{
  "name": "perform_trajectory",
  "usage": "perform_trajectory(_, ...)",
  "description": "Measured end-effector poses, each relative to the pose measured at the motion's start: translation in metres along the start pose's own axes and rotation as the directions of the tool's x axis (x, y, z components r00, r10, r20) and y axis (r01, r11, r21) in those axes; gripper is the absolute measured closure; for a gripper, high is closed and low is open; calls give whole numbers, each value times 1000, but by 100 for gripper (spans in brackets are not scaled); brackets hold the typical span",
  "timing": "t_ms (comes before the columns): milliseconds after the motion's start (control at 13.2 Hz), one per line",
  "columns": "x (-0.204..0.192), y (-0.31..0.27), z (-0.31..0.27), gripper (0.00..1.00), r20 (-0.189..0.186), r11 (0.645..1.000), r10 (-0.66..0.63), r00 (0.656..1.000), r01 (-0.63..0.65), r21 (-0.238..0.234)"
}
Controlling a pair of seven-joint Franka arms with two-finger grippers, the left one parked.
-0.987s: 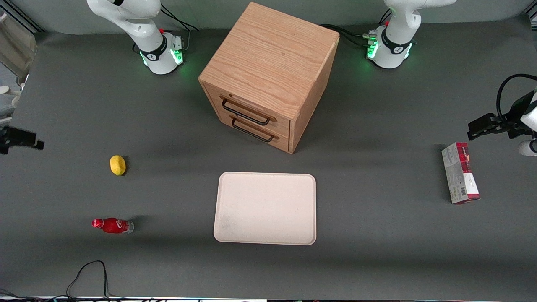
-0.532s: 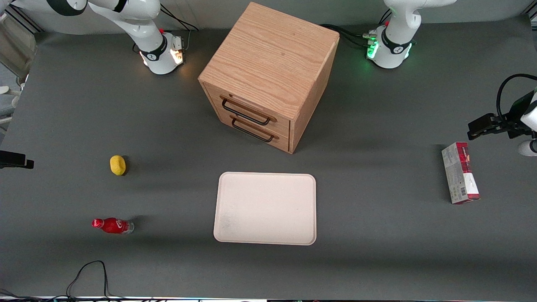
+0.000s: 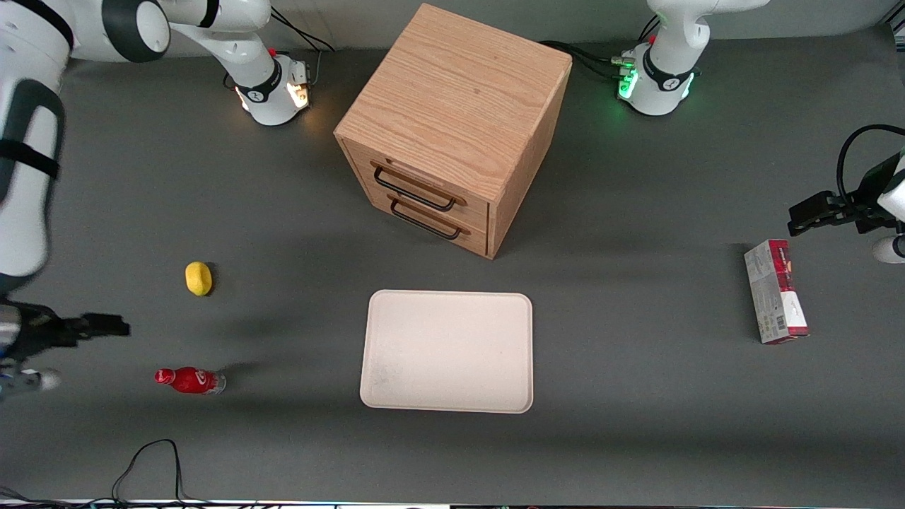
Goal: Place coke bottle on tray
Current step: 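Lower the open right gripper over the red Coca-Cola bottle's middle, then close the right gripper around the red bottle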
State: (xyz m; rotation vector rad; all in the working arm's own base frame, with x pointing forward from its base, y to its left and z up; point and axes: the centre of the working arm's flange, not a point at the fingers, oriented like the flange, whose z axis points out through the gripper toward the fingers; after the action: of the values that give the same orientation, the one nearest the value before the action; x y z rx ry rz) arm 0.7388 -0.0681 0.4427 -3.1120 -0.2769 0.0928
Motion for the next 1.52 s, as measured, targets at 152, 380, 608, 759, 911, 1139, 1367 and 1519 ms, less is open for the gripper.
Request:
perform_trajectory(152, 26, -22, 33, 0, -79, 999, -12, 997, 9, -40)
perform_trajectory(380, 34, -27, 52, 0, -97, 997, -23, 995, 16, -79)
perform_trajectory(608, 33, -18, 55, 0, -109, 996, -14, 994, 5, -84)
perform_trajectory(759, 34, -16, 78, 0, -123, 996, -15, 992, 4, -87)
perform_trajectory(911, 32, -14, 114, 0, -117, 996, -14, 993, 3, -87)
perform_trajectory(1139, 30, -11, 129, 0, -106, 996, -10, 994, 1, -87)
perform_trajectory(1367, 29, -10, 127, 0, -108, 996, -8, 994, -2, -89)
perform_trajectory(1519, 29, -10, 123, 0, -112, 996, -8, 994, -2, -90)
